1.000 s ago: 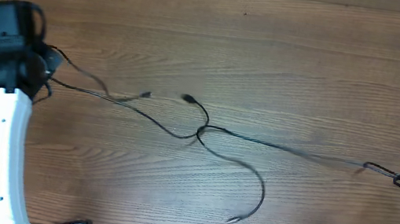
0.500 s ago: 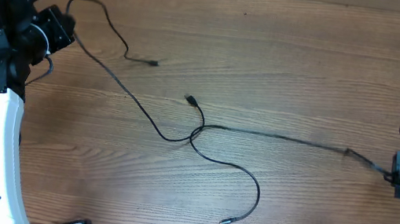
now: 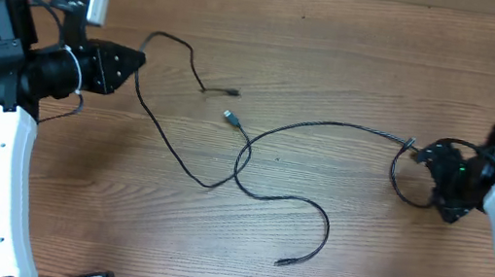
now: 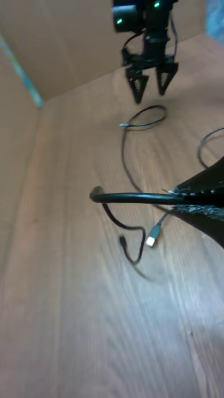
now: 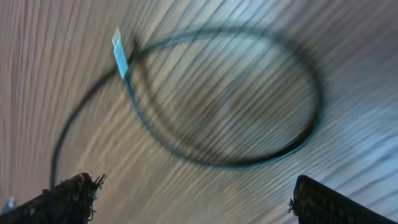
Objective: Untangle cables
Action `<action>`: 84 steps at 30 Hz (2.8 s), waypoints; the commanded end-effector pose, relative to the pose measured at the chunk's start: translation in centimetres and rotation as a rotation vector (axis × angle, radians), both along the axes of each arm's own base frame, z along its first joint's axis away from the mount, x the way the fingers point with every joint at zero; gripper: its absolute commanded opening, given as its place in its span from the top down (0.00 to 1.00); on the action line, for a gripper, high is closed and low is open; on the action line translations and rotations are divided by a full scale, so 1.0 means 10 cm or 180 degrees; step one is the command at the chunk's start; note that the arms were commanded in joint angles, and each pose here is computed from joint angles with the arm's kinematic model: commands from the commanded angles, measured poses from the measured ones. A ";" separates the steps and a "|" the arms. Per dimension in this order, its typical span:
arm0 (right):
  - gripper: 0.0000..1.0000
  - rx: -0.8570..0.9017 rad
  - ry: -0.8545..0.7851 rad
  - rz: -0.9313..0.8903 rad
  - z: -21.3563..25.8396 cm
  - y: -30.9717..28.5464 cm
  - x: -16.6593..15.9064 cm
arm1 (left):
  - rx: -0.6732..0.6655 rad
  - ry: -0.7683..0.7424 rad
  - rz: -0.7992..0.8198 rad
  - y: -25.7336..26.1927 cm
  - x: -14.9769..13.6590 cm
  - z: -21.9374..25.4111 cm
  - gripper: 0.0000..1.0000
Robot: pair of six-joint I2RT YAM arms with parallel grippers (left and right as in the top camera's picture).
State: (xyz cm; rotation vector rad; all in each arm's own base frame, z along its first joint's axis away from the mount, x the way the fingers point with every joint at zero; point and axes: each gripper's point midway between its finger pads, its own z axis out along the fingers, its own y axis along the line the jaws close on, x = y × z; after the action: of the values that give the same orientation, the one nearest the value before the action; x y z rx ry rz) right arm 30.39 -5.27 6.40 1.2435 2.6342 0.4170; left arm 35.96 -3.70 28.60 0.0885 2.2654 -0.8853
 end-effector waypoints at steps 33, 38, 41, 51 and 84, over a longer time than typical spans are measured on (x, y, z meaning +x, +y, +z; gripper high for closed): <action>0.11 0.0729 -0.0994 0.3708 0.10 3.08 -0.36 | 0.0598 0.1143 0.0487 -0.01 -0.03 -0.78 0.95; 0.08 0.1325 -0.1411 0.4874 0.28 3.31 -0.83 | 0.0358 0.1377 0.0801 -0.01 -0.03 -0.78 0.96; 0.07 0.1491 -0.1513 0.5091 0.33 3.38 -0.96 | 0.0335 0.1391 0.0829 -0.01 -0.02 -0.78 0.96; 0.19 0.1073 -0.2117 0.5686 0.34 3.65 -0.95 | -0.0146 0.1835 0.1187 -0.09 -0.09 -0.77 0.96; 0.45 0.1069 -0.2064 0.5292 0.61 3.84 -0.87 | -0.0342 0.1677 0.1536 0.47 -0.01 -0.71 0.96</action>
State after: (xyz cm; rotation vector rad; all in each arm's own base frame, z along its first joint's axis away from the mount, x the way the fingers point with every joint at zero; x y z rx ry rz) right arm 18.38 33.58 13.43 -1.2333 2.2764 1.4820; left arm 35.79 1.10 21.56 -0.8264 2.5186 -0.8467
